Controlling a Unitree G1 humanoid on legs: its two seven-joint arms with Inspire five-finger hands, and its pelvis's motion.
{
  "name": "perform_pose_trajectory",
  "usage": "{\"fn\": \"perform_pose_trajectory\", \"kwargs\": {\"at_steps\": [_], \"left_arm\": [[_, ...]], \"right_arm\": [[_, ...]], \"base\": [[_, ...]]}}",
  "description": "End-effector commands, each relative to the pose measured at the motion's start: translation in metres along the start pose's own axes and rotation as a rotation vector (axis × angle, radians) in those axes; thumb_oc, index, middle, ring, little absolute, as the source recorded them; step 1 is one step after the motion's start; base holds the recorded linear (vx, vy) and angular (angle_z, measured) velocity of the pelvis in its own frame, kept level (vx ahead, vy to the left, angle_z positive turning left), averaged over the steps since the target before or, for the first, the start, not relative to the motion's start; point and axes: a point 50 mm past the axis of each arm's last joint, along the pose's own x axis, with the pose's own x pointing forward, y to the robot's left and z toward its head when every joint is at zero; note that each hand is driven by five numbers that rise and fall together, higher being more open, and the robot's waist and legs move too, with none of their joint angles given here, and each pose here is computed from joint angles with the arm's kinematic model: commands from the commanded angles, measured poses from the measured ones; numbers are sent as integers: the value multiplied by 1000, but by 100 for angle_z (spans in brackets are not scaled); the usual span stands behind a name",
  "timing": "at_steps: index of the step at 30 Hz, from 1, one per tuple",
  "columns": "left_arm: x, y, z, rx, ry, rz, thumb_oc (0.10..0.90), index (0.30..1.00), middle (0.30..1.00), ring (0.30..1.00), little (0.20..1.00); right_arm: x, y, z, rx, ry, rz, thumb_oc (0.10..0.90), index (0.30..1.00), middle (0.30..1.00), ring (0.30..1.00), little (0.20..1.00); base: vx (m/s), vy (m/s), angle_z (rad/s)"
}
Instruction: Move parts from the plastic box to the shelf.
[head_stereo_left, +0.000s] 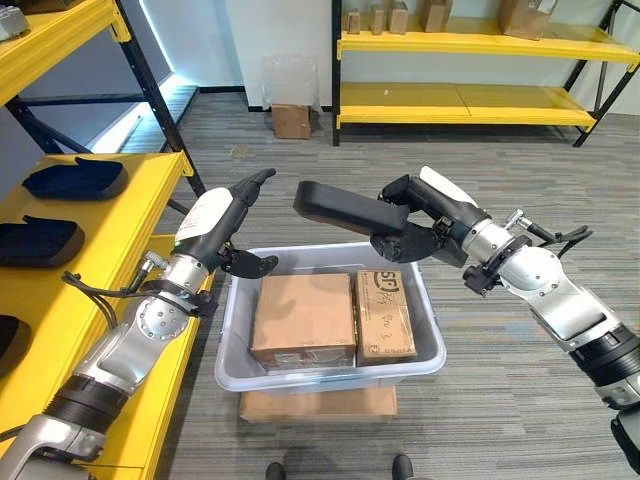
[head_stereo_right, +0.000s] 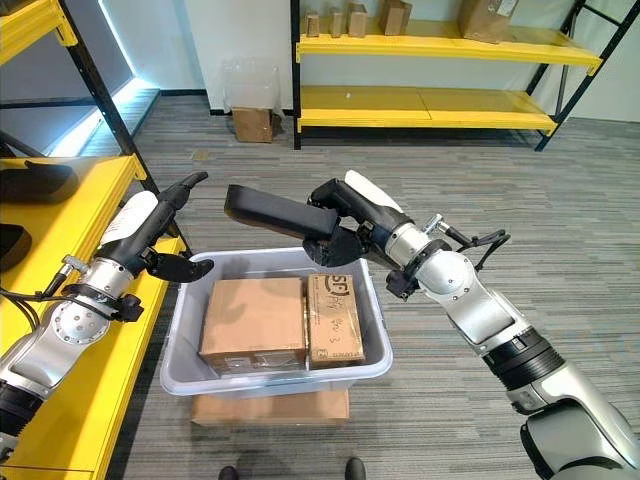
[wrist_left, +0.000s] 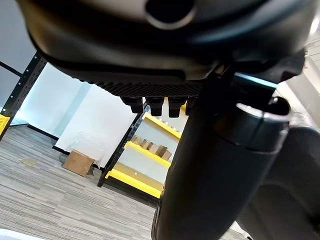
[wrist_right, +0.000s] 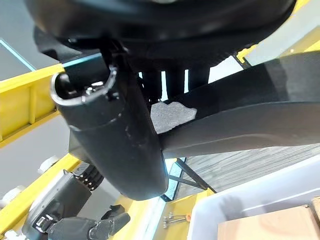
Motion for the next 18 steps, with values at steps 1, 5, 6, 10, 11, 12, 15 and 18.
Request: {"fn": "perform_pose_trajectory", "kwargs": {"at_steps": [1, 5, 6, 10, 11, 12, 15, 18], "left_arm": [[14, 36, 12, 36, -95, 154, 900, 1000, 1000, 1000, 1000], [12, 38, 14, 35, -109, 154, 900, 1000, 1000, 1000, 1000], [11, 39, 15, 31, -112, 155, 900, 1000, 1000, 1000, 1000], [10, 40, 16, 17, -119, 172, 900, 1000, 1000, 1000, 1000], [10, 40, 16, 17, -119, 172, 900, 1000, 1000, 1000, 1000], [10, 40, 15, 11, -114, 175, 900, 1000, 1000, 1000, 1000], [9, 40, 14, 17, -112, 173, 900, 1000, 1000, 1000, 1000], [9, 40, 15, 18, -116, 170, 900, 1000, 1000, 1000, 1000]], "right_arm": [[16, -25, 54, 11, -290, -97, 400, 300, 300, 300, 300], [13, -26, 54, 33, -303, -99, 400, 300, 300, 300, 300], [12, -26, 54, 46, -309, -98, 400, 300, 300, 300, 300], [10, -25, 54, 77, -320, -102, 400, 300, 300, 300, 300], [10, -25, 54, 77, -320, -102, 400, 300, 300, 300, 300], [9, -24, 52, 85, -318, -99, 400, 300, 300, 300, 300], [8, -22, 49, 93, -309, -92, 400, 300, 300, 300, 300], [7, -21, 49, 91, -309, -94, 400, 300, 300, 300, 300]], "base": [[0, 0, 0], [0, 0, 0], [0, 0, 0], [0, 0, 0], [0, 0, 0], [0, 0, 0], [0, 0, 0], [0, 0, 0]]}}
